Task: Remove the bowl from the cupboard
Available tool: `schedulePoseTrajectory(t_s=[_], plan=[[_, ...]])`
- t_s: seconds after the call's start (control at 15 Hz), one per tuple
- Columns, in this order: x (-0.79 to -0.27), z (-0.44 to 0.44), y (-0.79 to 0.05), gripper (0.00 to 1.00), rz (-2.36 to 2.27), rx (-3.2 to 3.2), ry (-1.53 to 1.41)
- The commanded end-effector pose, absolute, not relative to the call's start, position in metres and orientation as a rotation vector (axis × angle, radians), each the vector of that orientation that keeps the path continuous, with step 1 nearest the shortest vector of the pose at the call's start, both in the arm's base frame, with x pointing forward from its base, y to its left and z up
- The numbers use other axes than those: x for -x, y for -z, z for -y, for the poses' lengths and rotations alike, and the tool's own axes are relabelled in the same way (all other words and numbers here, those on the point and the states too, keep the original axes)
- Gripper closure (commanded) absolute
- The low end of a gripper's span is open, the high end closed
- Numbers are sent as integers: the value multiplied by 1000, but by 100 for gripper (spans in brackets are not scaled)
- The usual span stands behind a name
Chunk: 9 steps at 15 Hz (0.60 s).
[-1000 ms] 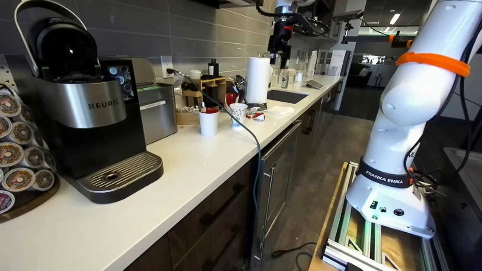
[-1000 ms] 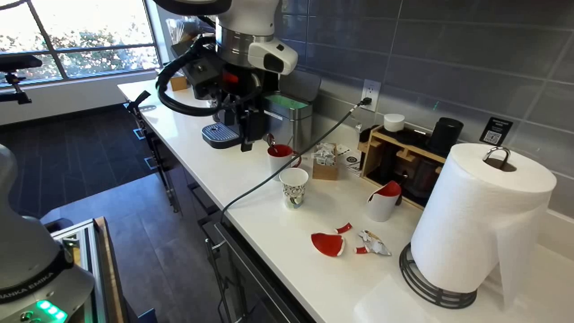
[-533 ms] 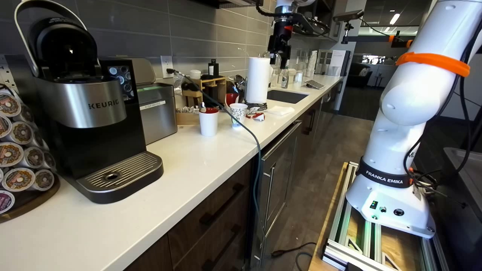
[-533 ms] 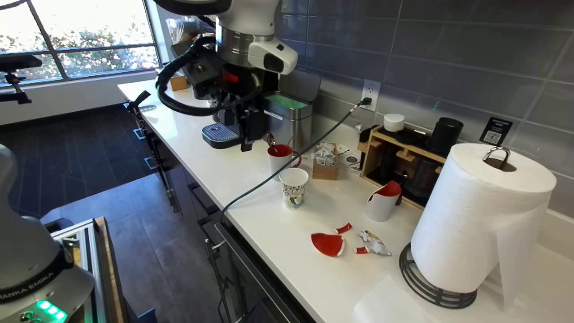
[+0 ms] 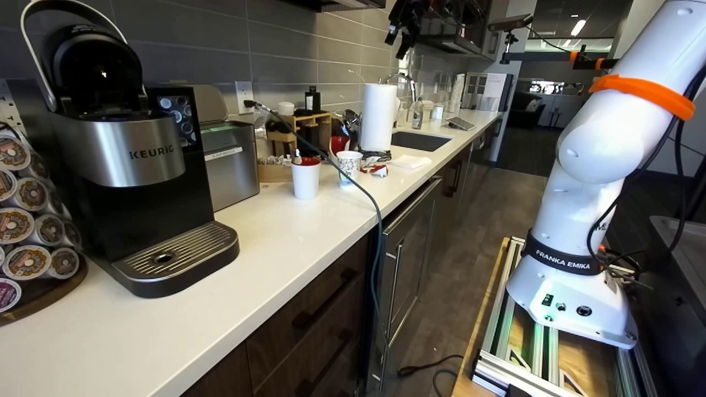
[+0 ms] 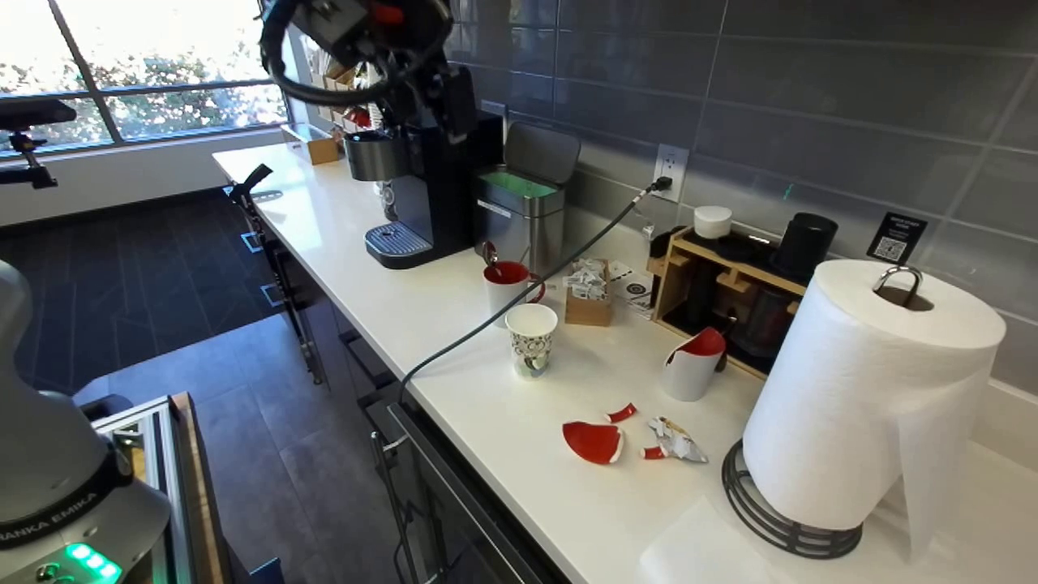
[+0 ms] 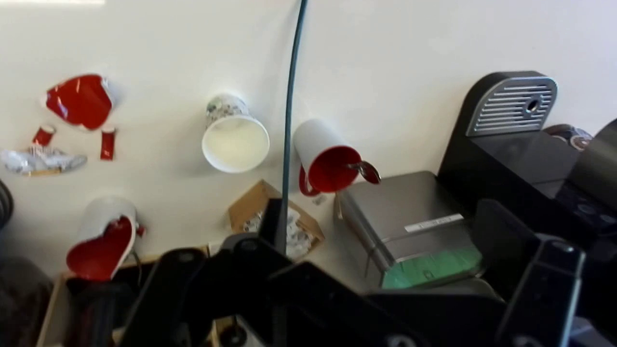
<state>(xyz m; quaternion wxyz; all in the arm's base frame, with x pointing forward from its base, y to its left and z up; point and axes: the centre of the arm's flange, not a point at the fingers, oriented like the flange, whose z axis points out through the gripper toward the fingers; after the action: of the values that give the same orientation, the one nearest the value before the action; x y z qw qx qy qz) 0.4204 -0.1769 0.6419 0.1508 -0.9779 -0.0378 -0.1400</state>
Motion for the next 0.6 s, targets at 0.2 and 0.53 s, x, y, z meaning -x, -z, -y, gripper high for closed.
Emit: schedulePoseTrajectory(t_s=[0.2, 0.53], plan=[[-376, 155, -758, 0, 500, 2727, 791], [-374, 113, -828, 0, 738, 2657, 1130]])
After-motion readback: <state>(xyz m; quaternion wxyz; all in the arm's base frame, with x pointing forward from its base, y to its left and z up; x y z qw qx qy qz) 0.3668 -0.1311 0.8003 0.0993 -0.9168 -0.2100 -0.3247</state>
